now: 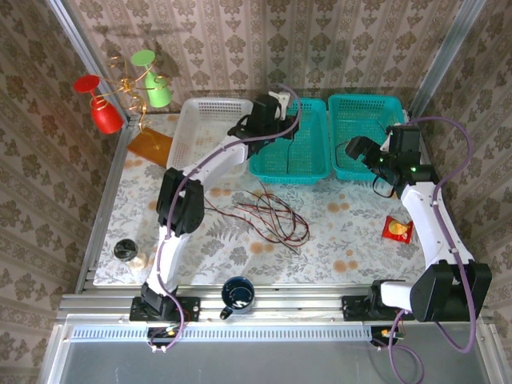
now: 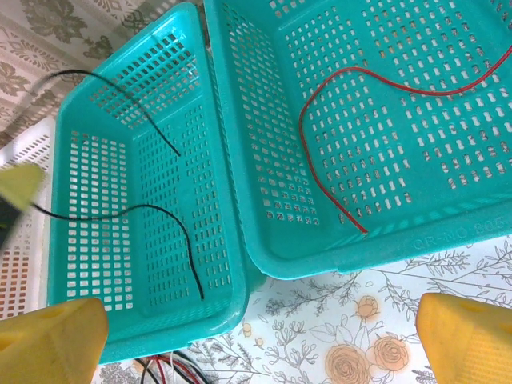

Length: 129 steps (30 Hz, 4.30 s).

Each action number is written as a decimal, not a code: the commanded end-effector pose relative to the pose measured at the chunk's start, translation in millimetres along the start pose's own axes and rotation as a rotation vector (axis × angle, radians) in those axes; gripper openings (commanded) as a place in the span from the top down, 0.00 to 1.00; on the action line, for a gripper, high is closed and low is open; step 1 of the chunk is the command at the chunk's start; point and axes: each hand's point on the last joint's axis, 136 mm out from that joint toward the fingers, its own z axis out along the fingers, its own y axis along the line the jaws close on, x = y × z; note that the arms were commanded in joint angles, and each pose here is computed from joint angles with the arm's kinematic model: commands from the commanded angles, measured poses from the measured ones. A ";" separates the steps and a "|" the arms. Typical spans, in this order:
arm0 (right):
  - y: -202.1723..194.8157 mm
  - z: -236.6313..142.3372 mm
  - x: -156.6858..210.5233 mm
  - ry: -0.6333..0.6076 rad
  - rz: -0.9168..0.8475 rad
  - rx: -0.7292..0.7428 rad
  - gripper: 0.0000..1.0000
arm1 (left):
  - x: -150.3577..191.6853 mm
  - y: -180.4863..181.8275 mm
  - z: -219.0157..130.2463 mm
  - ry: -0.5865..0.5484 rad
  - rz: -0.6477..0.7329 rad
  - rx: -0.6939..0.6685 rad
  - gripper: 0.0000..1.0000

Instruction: Untangle the cables

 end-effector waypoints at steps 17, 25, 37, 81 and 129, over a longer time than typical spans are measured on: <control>5.8 -6.8 0.8 0.002 0.002 -0.040 0.00 | 114.7 45.0 55.3 0.429 -0.037 -0.076 0.89; 9.2 -15.0 2.0 0.018 -0.013 -0.042 0.00 | 40.3 10.5 25.7 0.239 0.042 -0.038 0.41; -6.3 -22.4 79.4 0.191 -0.035 0.014 0.02 | -29.6 -30.6 -56.0 0.064 0.165 -0.034 0.33; 185.3 64.7 370.2 0.698 -0.894 -0.502 0.45 | 171.2 90.0 -291.6 0.020 -0.588 -0.180 0.36; 205.4 -65.8 181.8 -0.118 -0.719 -0.739 1.00 | -25.8 -16.7 -364.4 -0.243 -0.329 0.190 0.37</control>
